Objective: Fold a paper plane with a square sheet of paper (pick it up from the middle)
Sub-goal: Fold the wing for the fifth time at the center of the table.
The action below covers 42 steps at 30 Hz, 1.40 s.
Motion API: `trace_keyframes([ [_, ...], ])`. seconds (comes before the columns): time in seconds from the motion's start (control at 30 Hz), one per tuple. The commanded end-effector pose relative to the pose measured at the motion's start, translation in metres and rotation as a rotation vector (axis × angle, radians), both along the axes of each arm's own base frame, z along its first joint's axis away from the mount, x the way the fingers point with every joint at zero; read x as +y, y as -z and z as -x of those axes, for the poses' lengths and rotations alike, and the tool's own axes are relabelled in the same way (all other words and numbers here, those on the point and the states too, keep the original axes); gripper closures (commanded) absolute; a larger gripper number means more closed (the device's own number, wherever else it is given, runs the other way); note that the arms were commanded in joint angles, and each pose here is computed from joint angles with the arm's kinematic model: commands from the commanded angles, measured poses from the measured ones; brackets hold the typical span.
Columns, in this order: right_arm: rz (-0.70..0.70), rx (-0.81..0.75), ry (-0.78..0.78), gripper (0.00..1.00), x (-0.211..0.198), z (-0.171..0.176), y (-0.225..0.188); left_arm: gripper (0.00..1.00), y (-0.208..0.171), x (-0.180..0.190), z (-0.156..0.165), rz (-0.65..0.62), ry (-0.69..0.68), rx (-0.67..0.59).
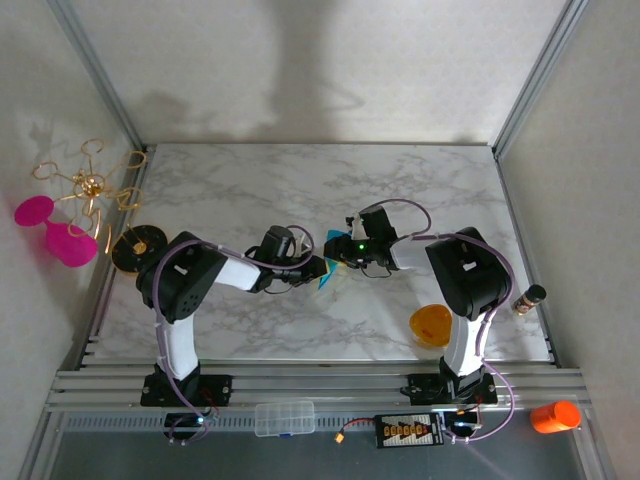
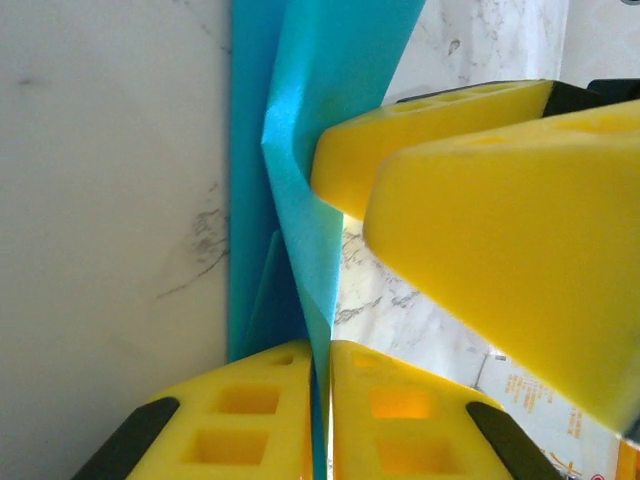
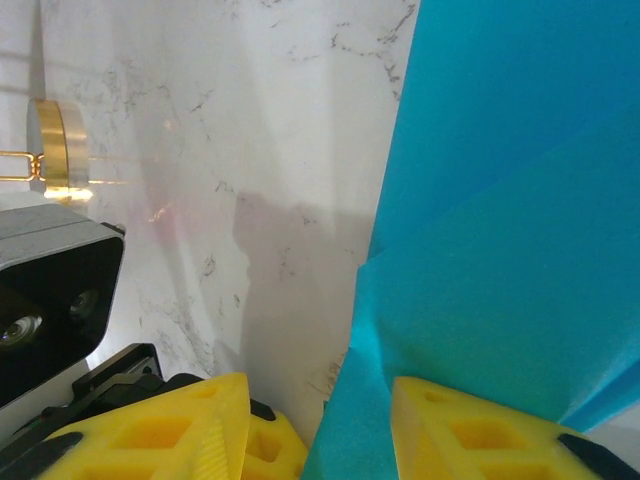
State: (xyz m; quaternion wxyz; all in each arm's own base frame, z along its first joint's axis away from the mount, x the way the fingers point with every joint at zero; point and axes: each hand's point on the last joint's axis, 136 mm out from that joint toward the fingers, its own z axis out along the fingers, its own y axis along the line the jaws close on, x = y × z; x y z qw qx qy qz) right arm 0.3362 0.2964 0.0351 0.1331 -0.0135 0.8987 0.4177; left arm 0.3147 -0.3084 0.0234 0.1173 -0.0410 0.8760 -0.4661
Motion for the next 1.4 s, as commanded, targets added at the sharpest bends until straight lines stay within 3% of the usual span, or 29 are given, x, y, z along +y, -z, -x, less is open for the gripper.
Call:
trace_keyframes([
  [0.0,0.106,0.067,0.017,0.57,-0.013,0.009,0.033,0.88,0.029,0.024,0.019,-0.113,-0.028,0.105],
  [0.43,0.116,0.088,0.019,0.58,-0.013,0.010,0.037,0.88,0.033,0.023,0.023,-0.128,-0.012,0.124],
  [0.77,0.124,0.091,0.016,0.60,-0.013,0.009,0.036,0.83,-0.003,0.037,0.014,-0.187,-0.050,0.032],
  [1.1,0.137,0.101,0.017,0.61,-0.015,0.011,0.038,0.87,-0.049,0.009,0.003,-0.029,-0.036,-0.068],
  [1.37,0.134,0.108,0.017,0.63,-0.014,0.010,0.039,0.88,-0.041,-0.014,0.008,-0.019,0.017,-0.048],
])
